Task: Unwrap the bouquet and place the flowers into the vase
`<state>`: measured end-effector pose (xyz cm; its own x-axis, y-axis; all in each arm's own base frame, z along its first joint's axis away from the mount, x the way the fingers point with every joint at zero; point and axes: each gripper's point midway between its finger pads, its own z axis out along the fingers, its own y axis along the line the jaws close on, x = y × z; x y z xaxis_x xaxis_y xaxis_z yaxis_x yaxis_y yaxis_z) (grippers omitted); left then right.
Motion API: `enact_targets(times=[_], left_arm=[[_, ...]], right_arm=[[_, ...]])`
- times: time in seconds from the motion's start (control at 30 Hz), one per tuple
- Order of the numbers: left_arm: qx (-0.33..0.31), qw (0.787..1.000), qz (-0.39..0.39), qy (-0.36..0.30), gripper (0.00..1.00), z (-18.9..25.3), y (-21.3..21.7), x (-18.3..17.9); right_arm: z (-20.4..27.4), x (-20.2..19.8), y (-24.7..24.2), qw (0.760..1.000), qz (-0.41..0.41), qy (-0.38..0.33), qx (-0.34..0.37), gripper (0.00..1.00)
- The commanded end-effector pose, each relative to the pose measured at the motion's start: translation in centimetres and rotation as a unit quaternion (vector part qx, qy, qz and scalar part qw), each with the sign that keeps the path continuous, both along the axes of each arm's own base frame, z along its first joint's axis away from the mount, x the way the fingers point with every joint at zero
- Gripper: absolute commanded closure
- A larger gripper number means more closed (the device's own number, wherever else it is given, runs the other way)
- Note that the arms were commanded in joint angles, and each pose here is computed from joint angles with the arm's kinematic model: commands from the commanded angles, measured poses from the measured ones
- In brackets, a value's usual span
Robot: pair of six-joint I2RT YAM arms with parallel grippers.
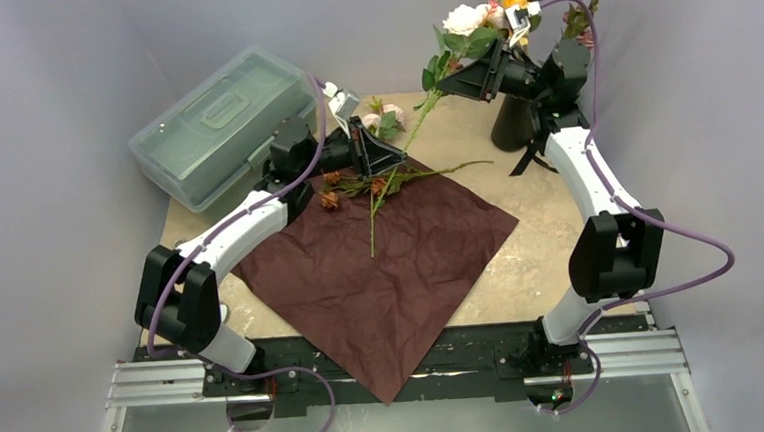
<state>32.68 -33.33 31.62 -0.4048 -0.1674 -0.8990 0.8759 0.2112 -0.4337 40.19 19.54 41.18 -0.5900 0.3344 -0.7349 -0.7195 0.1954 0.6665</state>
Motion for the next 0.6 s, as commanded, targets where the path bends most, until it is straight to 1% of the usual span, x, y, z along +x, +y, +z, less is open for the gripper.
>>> enact_targets(times=[0.0, 0.13, 0.2, 0.23, 0.27, 0.3, 0.33, 0.37, 0.4, 0.47, 0.5, 0.57], left_arm=[[-0.030, 0.998, -0.028, -0.053, 1.00, 3.7, -0.4, -1.7], [-0.027, 0.998, -0.030, -0.055, 1.00, 3.7, -0.6, -1.7], [-0.017, 0.998, -0.028, -0.050, 1.00, 3.0, -0.6, -1.5], [-0.011, 0.998, -0.023, -0.050, 1.00, 2.7, -0.5, -1.3], [-0.003, 0.999, -0.018, -0.047, 0.98, 2.3, -0.5, -1.0], [0.005, 0.999, -0.014, -0.045, 0.79, 1.9, -0.5, -0.8], [0.012, 0.999, -0.013, -0.042, 0.58, 1.6, -0.5, -0.6], [0.019, 0.999, -0.009, -0.036, 0.37, 1.4, -0.4, -0.4], [0.026, 0.999, -0.002, -0.031, 0.26, 1.2, -0.3, 0.0], [0.033, 0.999, 0.023, -0.021, 0.11, 0.8, 0.3, 0.9], [0.033, 0.999, 0.034, -0.018, 0.05, 0.8, 0.6, 1.2], [0.031, 0.998, 0.050, -0.015, 0.01, 0.8, 1.1, 1.9]], right_arm=[[3.2, -1.6, 0.5, 0.999, 0.030, -0.035, 0.019, 0.40], [3.3, -1.7, 0.5, 0.999, 0.031, -0.036, 0.017, 0.65], [3.4, -1.9, 0.5, 0.999, 0.035, -0.040, 0.013, 0.76], [3.5, -1.9, 0.5, 0.998, 0.037, -0.042, 0.010, 0.83], [3.6, -2.0, 0.5, 0.998, 0.038, -0.046, 0.008, 0.90], [3.7, -2.1, 0.4, 0.998, 0.037, -0.050, 0.006, 0.97], [3.8, -2.2, 0.3, 0.998, 0.036, -0.053, 0.004, 1.00], [4.0, -2.2, 0.2, 0.998, 0.033, -0.058, 0.001, 1.00], [4.2, -2.2, 0.0, 0.998, 0.029, -0.063, -0.002, 1.00], [4.4, -1.9, -0.9, 0.998, 0.013, -0.067, -0.012, 1.00], [4.5, -1.7, -1.5, 0.997, 0.002, -0.069, -0.018, 1.00], [4.9, -1.0, -3.1, 0.996, -0.024, -0.082, -0.033, 1.00]])
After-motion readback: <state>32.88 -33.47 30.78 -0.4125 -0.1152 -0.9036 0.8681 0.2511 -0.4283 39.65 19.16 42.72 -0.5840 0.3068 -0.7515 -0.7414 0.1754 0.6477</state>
